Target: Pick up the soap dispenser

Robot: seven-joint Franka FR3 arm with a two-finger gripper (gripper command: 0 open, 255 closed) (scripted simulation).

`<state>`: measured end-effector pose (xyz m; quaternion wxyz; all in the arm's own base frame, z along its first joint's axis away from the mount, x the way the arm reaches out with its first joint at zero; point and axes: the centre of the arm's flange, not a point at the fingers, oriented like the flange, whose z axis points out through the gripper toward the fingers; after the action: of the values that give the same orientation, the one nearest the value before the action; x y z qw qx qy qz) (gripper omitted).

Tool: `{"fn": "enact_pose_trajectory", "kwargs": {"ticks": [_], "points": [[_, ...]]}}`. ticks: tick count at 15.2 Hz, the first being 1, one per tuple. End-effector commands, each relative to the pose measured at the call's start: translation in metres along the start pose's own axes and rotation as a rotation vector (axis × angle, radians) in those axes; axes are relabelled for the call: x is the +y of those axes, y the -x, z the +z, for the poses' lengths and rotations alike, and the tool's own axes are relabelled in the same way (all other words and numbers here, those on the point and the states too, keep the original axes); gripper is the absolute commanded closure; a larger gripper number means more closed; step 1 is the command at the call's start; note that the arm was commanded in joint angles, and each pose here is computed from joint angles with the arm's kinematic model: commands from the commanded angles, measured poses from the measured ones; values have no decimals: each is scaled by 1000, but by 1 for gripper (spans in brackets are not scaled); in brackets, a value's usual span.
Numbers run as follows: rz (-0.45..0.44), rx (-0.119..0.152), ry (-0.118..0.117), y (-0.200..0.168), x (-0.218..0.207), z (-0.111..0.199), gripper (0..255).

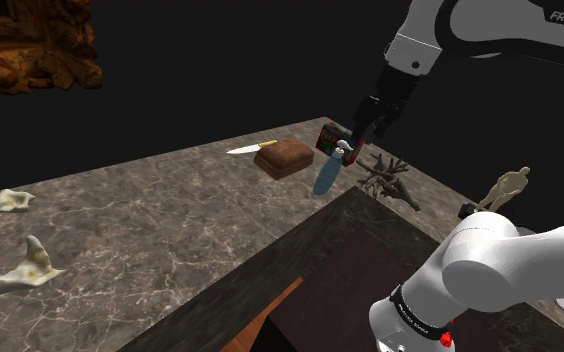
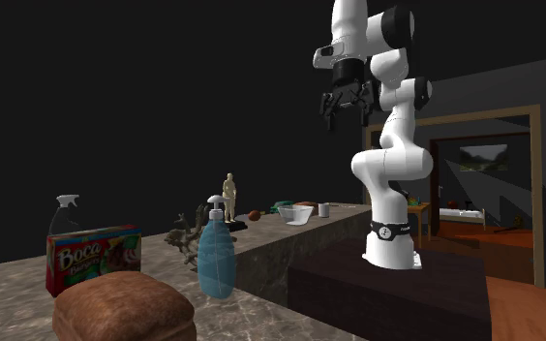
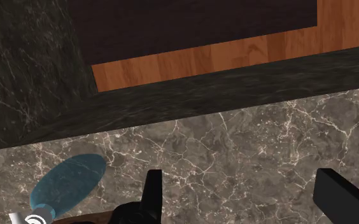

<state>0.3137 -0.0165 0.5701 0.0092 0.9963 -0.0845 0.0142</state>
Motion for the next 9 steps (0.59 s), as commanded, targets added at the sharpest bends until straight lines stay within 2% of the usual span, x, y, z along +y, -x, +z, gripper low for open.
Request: {"fn": "enact_pose_trajectory", "kwargs": {"ticks": [1,9], "points": [[0,0,0,0,0,0,0],[30,-9,-42,-63,80,43,0]]}}
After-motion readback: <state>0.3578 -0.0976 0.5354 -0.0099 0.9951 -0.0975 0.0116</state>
